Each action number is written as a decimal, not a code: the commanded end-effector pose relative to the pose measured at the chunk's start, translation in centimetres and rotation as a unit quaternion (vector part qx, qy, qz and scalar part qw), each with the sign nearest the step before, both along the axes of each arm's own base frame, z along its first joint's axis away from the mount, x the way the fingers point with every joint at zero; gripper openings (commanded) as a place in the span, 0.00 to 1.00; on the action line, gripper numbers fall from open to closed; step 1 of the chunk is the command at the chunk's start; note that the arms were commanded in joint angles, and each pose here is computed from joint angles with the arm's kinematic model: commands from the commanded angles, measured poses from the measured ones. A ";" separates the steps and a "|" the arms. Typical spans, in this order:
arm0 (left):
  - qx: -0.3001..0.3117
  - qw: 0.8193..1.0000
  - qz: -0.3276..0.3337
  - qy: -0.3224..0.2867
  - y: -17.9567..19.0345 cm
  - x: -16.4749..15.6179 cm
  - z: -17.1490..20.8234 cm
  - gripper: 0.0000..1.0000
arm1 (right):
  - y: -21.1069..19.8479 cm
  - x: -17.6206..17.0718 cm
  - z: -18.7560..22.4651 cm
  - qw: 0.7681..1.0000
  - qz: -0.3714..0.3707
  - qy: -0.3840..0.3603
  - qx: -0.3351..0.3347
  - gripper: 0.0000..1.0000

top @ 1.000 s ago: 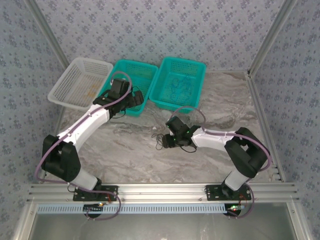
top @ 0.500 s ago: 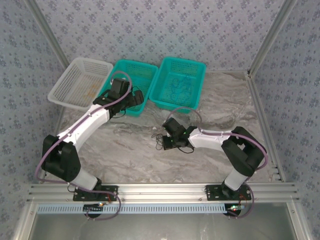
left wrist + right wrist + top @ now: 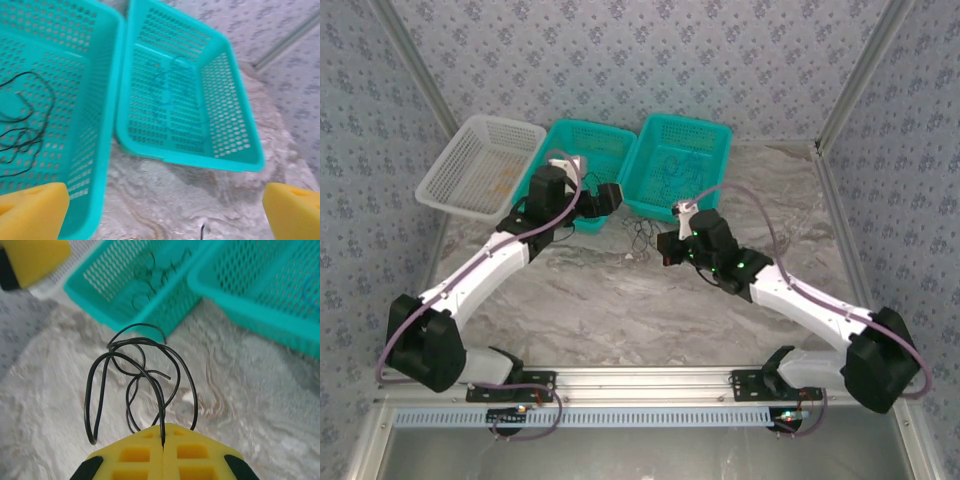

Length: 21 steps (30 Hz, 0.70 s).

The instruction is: Untangle the cables

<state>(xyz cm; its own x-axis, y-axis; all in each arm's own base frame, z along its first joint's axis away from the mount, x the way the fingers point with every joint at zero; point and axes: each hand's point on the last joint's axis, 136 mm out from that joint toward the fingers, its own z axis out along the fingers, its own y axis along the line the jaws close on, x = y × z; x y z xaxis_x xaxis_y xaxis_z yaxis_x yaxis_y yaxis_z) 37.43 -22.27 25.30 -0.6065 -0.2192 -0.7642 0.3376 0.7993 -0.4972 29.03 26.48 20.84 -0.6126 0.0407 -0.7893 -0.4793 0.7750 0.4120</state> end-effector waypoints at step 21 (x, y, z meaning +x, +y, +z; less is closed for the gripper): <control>-0.329 0.927 -0.113 0.144 -7.0 -1.6 2.5 0.91 | -4.0 -0.1 8.6 0.977 0.007 -0.141 0.160 0.00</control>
